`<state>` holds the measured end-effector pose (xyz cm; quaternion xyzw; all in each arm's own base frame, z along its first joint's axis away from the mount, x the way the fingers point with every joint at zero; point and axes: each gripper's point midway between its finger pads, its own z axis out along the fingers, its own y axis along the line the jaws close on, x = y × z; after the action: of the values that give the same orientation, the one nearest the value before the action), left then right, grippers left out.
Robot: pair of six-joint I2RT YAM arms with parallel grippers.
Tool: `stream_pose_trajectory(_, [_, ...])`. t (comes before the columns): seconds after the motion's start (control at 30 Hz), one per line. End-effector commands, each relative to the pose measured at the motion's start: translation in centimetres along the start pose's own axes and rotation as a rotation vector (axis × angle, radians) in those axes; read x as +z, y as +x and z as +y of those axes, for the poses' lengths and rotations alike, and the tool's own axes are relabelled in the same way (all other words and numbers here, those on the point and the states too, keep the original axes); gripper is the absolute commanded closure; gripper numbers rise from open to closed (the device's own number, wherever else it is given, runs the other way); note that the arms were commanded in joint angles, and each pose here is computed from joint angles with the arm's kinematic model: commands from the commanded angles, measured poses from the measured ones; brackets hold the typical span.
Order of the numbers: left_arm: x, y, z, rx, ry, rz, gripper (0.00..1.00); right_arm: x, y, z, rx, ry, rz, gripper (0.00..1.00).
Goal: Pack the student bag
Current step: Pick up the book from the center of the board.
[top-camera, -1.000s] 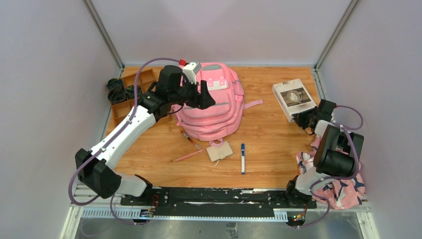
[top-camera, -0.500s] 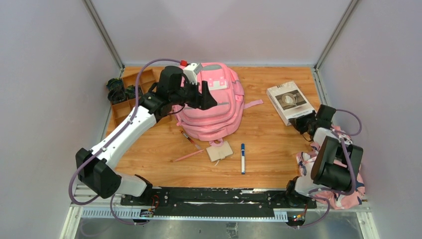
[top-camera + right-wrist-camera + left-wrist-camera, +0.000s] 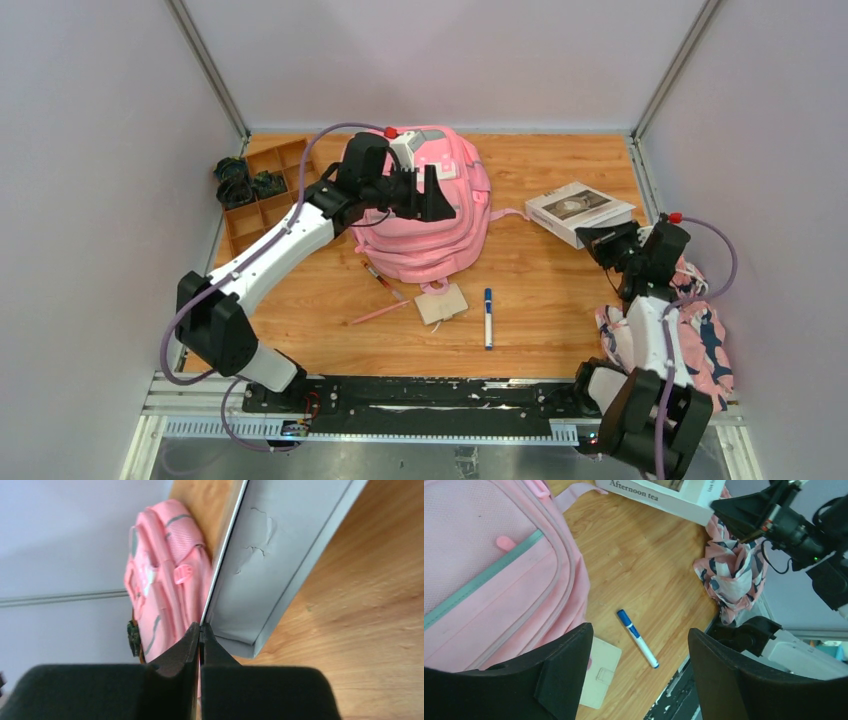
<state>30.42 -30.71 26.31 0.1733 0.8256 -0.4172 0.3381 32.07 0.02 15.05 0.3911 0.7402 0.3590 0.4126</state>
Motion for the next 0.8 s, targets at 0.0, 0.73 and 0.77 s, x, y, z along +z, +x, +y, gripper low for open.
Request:
stream_pose_trajectory(0.0, [0.8,-1.2,-1.8,-0.037,0.086,-0.015,0.23,-2.7,0.0,4.4,-0.048,-0.138,-0.013,1.00])
stream_pose_trajectory(0.73, [3.0,-1.8,-2.0,-0.223,0.041,-0.098,0.00,-9.6,2.8,16.5,-0.237,-0.545,0.142,1.00])
stream_pose_trajectory(0.77, [3.2,-1.8,-2.0,-0.229,0.045,-0.080,0.00,-10.0,3.1,17.2,-0.249,-0.570,0.153,1.00])
